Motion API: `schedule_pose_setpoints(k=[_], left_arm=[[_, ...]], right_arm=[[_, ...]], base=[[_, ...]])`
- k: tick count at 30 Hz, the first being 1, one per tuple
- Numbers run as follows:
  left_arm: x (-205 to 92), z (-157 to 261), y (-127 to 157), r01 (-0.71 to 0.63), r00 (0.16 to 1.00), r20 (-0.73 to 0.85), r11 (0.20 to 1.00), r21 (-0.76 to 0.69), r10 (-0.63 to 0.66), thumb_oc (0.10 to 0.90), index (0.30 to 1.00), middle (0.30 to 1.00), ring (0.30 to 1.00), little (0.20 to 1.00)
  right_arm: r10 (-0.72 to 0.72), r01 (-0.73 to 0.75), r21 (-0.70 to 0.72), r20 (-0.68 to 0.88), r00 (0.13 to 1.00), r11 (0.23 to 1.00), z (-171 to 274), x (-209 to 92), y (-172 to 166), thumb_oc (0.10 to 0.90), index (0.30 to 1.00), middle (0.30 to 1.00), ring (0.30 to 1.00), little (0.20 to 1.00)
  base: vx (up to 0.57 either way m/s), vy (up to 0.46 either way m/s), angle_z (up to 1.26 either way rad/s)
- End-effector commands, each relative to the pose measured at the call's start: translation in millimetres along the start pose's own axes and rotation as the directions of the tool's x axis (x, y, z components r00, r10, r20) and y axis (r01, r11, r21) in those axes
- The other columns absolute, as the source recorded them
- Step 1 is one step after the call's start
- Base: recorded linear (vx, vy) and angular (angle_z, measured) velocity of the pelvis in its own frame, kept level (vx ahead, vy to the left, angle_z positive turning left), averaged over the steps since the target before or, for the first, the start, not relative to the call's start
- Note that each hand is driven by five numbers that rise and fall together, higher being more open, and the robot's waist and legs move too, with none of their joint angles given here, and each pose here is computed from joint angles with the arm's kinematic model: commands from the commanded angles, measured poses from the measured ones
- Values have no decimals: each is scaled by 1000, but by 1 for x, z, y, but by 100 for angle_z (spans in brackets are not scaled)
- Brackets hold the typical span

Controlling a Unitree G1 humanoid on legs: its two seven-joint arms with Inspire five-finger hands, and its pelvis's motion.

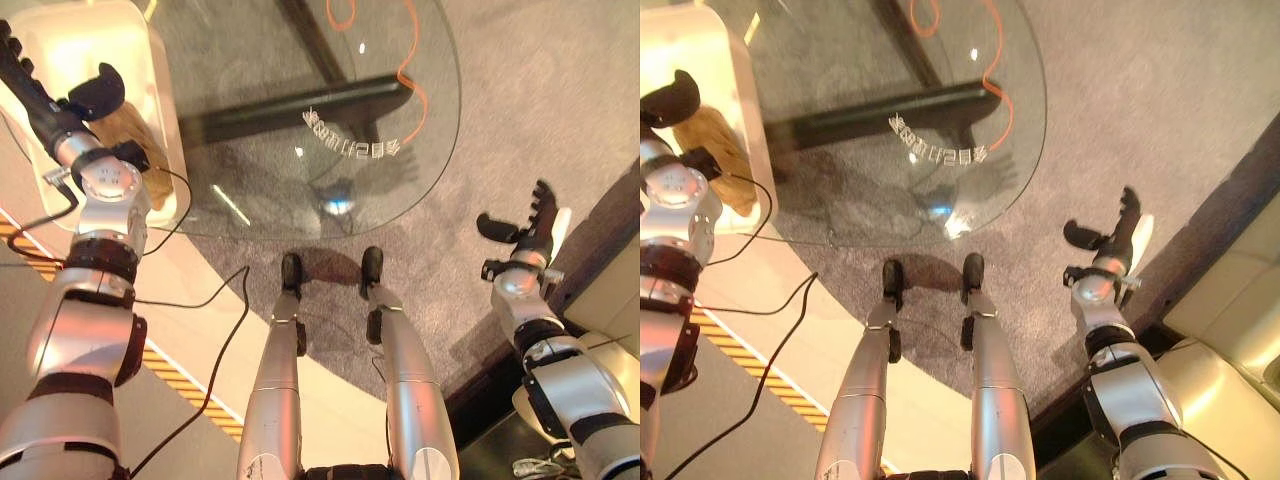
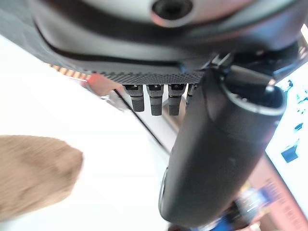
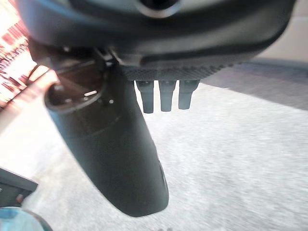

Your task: Wipe the table with a cloth and put it in the basket.

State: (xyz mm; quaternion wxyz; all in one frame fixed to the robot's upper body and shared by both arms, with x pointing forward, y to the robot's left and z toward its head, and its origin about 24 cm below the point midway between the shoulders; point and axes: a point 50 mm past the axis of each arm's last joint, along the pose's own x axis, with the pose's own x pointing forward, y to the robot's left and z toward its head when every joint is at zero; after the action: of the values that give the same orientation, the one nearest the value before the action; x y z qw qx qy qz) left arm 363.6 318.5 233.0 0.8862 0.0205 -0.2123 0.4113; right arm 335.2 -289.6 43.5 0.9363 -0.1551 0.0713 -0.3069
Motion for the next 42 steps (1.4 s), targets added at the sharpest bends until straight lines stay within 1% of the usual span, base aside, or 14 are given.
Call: schedule_pose_setpoints(k=[1,5,10,14,17,20,24,25,26,29,30,34,37,42], left_arm=[[21,31,38,-63,987,143,994,-86,75,800,900,900,900,900],[0,-22,56,41,999,0,999,13,-41,800,900,900,900,900],[-61,-104,89,212,953,-245,969,128,-177,800,900,900,900,900],[-116,-154,112,345,867,-441,918,196,-232,800,900,900,900,900],[-173,-193,143,441,738,-640,871,216,-215,800,900,900,900,900],[-215,-216,170,491,610,-778,842,225,-147,800,900,900,900,900],[-259,-232,194,573,448,-890,791,215,-82,800,900,900,900,900],[-270,-235,199,603,393,-917,772,201,-68,800,900,900,900,900],[-288,-238,208,649,293,-956,741,173,-33,800,900,900,900,900],[-312,-240,224,721,158,-986,677,149,48,800,900,900,900,900],[-316,-240,227,741,135,-989,656,143,63,800,900,900,900,900],[-334,-242,226,806,15,-998,590,51,66,800,900,900,900,900],[-338,-243,218,814,0,-999,581,30,53,800,900,900,900,900],[-338,-244,213,803,3,-999,595,24,37,800,900,900,900,900]], right_arm=[[-59,59,-8,-79,995,998,-28,-3,-29,800,900,900,900,900],[-19,4,-79,-189,982,997,-67,-21,-36,800,900,900,900,900],[29,-94,-158,-370,929,983,-131,-63,-56,800,900,900,900,900],[51,-165,-194,-488,871,967,-164,-95,-60,800,900,900,900,900],[69,-232,-197,-603,795,953,-189,-122,-66,800,900,900,900,900],[88,-310,-217,-672,735,926,-203,-138,-69,800,900,900,900,900],[127,-423,-237,-730,672,875,-213,-153,-66,800,900,900,900,900],[133,-453,-246,-743,656,857,-216,-158,-66,800,900,900,900,900],[143,-491,-249,-764,629,835,-220,-165,-64,800,900,900,900,900],[149,-549,-245,-804,575,799,-227,-177,-61,800,900,900,900,900],[149,-562,-240,-816,559,792,-228,-180,-61,800,900,900,900,900],[134,-632,-229,-871,472,741,-234,-190,-61,800,900,900,900,900],[113,-658,-225,-896,430,718,-237,-197,-62,800,900,900,900,900],[117,-678,-222,-902,416,701,-238,-199,-63,800,900,900,900,900]], base=[[44,-68,-4],[97,-78,-3],[179,-35,7],[153,-12,10],[210,17,20],[174,48,6],[77,40,0],[45,27,-2],[42,27,-5],[11,8,-1],[0,0,0],[16,18,-1],[9,11,-1],[4,-2,-3]])
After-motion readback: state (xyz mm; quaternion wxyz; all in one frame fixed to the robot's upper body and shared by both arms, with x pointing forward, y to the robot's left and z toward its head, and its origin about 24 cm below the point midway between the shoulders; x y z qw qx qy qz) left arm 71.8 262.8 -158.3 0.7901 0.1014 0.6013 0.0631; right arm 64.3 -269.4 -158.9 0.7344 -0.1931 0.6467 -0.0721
